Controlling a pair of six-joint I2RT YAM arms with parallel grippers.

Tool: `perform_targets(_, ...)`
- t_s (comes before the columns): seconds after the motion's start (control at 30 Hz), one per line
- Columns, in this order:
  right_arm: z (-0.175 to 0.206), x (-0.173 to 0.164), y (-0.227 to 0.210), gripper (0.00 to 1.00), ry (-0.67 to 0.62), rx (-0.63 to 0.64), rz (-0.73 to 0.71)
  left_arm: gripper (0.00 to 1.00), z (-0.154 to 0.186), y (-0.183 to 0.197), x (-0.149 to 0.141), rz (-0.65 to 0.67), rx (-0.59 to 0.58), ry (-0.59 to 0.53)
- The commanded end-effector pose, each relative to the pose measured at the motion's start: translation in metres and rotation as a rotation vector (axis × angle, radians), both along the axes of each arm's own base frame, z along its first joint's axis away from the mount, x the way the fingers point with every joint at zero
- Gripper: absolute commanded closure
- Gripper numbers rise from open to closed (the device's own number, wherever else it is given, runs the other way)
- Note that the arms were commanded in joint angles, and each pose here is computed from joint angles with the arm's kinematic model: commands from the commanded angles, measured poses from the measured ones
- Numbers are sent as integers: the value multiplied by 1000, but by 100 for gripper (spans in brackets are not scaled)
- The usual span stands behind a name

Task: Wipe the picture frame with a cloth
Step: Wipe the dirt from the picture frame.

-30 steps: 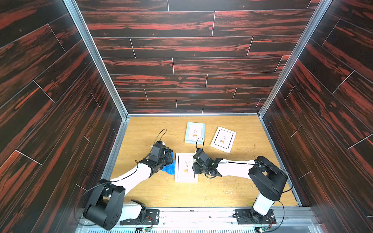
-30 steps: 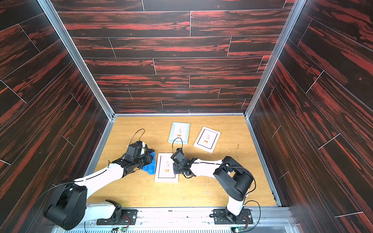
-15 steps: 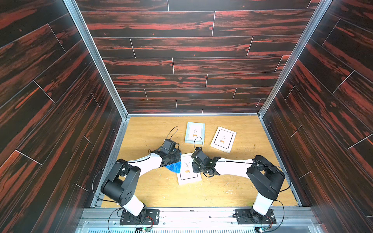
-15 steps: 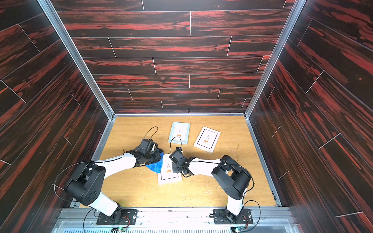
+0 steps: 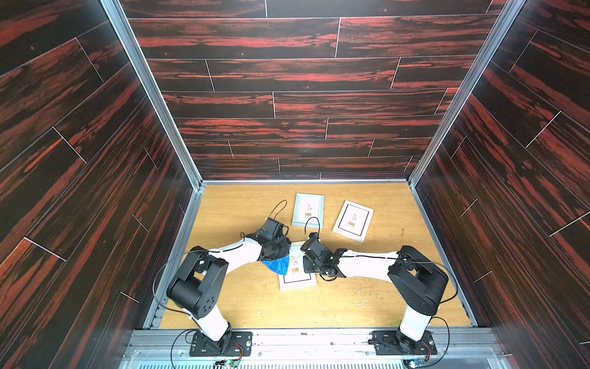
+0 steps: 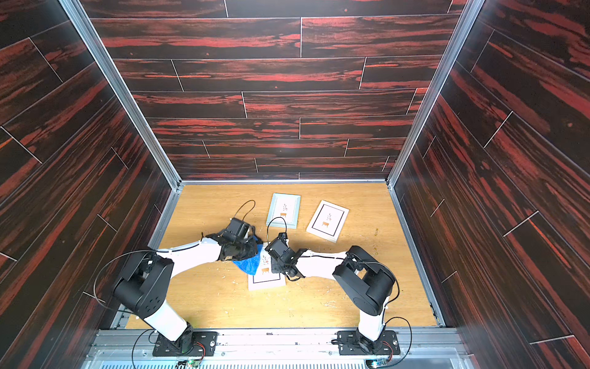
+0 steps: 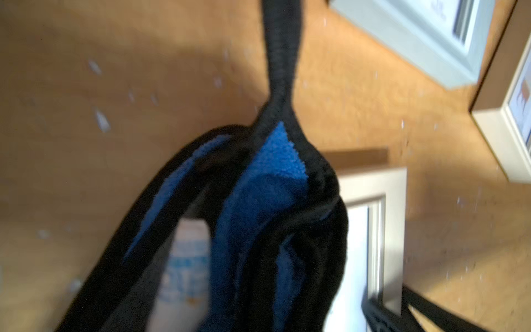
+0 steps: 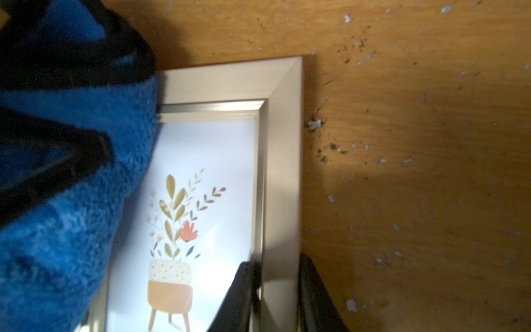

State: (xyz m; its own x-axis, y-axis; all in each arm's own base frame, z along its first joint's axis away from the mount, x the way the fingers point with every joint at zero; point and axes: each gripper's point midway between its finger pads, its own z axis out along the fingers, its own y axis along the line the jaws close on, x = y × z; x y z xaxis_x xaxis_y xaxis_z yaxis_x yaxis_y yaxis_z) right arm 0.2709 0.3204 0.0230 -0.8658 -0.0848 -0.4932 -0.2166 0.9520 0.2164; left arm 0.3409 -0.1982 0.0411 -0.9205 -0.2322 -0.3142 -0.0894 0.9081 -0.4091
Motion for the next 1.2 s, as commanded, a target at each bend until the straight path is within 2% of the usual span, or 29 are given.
perform_targets(0.0,-19,-8,-15,100,42,-54,-37,100,-12,12,-18,-29,90,64)
perform_targets(0.13,-22,-8,-15,100,45,-58,-39,100,-24,1,-66,-67,82,142)
perform_targets(0.23,-21,-7,-15,100,38,-64,-35,100,-28,-1,-84,-63,52,180)
perform_targets(0.33,-20,-7,-14,100,38,-59,-31,100,-22,7,-64,-55,111,134)
perform_targets(0.47,-18,-7,-14,100,35,-55,-38,100,-14,13,-18,-52,130,101)
perform_targets(0.53,-18,-7,-15,100,34,-54,-43,100,-19,16,-12,-60,164,121)
perform_targets(0.6,-19,-7,-17,100,35,-57,-49,100,-22,8,-25,-83,153,140)
perform_targets(0.77,-23,-6,-16,100,40,-65,-49,100,-33,-2,-97,-128,132,219)
perform_targets(0.87,-24,-5,-15,100,41,-75,-45,100,-35,3,-117,-116,107,246)
perform_targets(0.9,-23,-5,-15,100,42,-76,-44,100,-32,2,-115,-117,106,239)
perform_targets(1.0,-21,-3,-14,100,38,-75,-46,100,-19,4,-87,-105,137,186)
perform_targets(1.17,-19,-5,-15,100,39,-64,-56,100,-9,21,-22,-58,135,124)
